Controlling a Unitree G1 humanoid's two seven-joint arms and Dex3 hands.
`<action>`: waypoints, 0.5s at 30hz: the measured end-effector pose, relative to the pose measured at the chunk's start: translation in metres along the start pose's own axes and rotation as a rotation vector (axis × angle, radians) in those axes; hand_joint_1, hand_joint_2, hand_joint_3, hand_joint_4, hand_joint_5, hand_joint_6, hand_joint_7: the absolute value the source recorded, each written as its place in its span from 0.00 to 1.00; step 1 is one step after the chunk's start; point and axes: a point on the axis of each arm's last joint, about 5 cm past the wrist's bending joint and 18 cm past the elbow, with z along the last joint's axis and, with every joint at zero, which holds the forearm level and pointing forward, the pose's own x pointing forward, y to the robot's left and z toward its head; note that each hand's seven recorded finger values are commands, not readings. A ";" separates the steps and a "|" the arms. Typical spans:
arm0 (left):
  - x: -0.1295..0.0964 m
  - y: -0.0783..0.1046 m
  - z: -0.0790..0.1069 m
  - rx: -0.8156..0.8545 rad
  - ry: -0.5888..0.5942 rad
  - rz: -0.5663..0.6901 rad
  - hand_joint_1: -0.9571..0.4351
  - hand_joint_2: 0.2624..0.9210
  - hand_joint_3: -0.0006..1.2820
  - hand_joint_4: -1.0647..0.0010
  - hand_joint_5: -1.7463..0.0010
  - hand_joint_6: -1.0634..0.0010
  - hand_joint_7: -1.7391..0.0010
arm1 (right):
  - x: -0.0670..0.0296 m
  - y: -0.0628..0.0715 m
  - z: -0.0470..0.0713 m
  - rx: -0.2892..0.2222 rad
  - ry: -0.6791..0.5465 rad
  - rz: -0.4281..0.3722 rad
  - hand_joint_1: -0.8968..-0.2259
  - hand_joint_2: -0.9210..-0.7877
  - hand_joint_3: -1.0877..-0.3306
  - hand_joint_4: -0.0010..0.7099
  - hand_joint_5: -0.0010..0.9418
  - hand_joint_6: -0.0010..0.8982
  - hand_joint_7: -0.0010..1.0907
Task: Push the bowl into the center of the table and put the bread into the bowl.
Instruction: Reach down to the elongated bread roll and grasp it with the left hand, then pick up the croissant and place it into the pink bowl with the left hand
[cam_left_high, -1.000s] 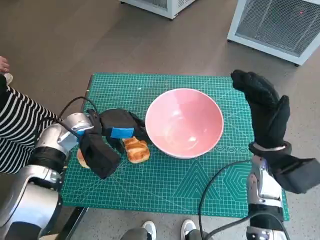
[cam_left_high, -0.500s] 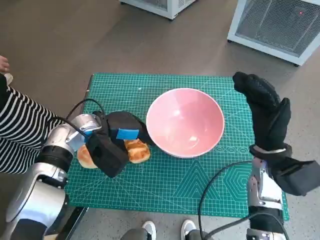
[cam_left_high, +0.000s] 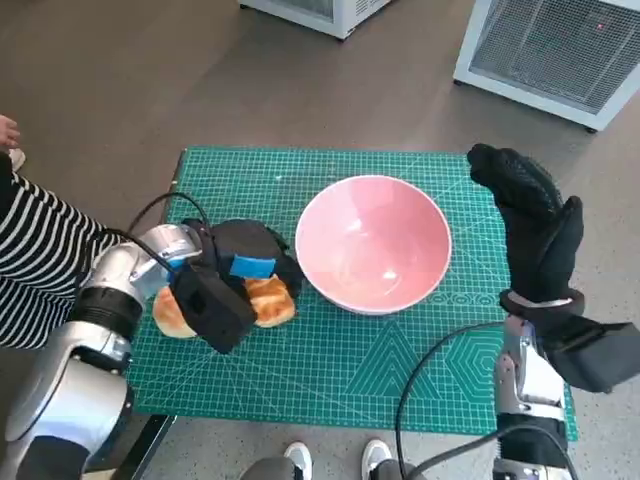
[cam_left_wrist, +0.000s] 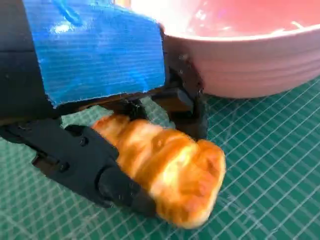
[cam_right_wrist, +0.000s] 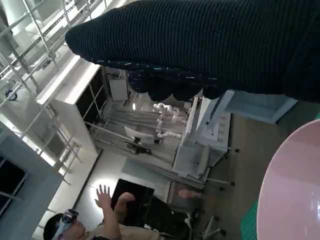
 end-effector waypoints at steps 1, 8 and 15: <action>-0.002 0.001 -0.001 0.002 0.005 -0.004 0.69 1.00 0.02 0.31 0.37 0.37 0.34 | 0.0000 0.000 0.000 0.000 0.000 0.000 0.34 0.00 0.46 0.24 0.00 0.09 0.43; -0.024 0.024 -0.006 -0.004 0.000 0.068 0.69 0.99 0.01 0.28 0.39 0.34 0.36 | -0.0003 0.001 0.000 0.003 0.003 -0.001 0.34 0.00 0.46 0.24 0.00 0.09 0.43; -0.050 0.062 -0.002 -0.089 -0.076 0.261 0.69 0.98 0.01 0.30 0.38 0.30 0.39 | 0.0009 0.001 0.001 0.005 -0.002 0.004 0.33 0.00 0.46 0.24 0.00 0.09 0.43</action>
